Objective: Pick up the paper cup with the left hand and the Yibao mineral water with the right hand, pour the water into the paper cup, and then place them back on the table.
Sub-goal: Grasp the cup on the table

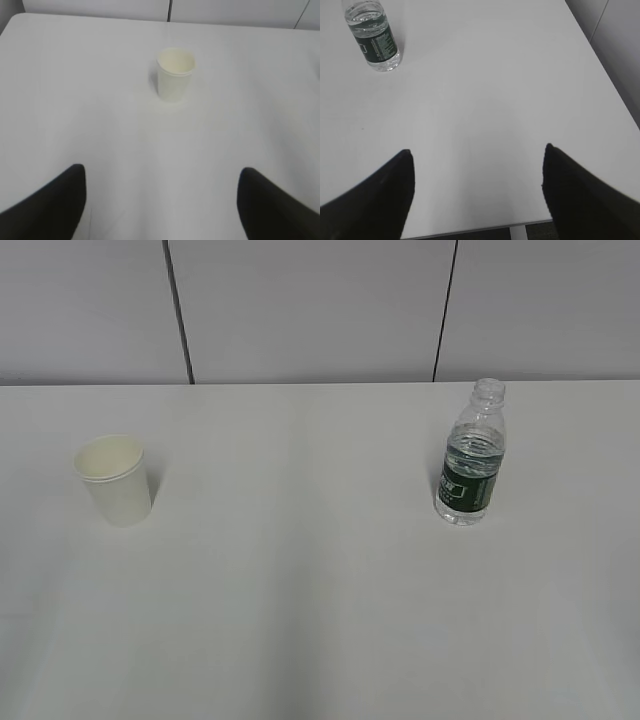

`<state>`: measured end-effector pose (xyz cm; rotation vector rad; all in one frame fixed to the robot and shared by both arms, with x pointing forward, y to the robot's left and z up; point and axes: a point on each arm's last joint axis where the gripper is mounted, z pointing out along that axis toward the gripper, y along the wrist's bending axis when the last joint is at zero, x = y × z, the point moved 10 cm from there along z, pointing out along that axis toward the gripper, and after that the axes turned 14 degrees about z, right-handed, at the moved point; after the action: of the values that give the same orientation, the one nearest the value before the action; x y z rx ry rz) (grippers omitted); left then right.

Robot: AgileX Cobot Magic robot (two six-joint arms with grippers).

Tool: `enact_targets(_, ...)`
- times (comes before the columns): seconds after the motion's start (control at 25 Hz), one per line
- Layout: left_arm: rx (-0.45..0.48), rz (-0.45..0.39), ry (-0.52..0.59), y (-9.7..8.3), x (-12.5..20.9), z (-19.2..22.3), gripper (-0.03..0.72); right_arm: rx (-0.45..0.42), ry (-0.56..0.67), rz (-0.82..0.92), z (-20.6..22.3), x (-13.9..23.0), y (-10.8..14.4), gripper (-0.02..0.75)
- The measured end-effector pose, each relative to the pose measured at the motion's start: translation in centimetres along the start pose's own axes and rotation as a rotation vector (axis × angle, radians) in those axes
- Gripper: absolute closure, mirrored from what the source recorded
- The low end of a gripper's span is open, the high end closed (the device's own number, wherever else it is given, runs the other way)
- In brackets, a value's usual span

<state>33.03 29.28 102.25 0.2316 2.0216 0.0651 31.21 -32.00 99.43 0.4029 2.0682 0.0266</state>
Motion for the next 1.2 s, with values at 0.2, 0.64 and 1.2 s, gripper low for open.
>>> enact_targets(0.2,-0.009,-0.010,-0.049,0.8,-3.6,2.8,0.130,0.000,0.000,0.000,0.0,0.0,0.0,0.153)
enact_targets(0.64,0.001,-0.032,-0.099,1.1,-6.5,12.5,0.130,0.000,0.000,0.000,0.0,0.0,0.0,0.153)
enact_targets(1.2,0.142,0.160,-0.130,-4.4,-0.7,20.3,0.130,0.000,0.000,0.000,0.0,0.0,0.0,0.153)
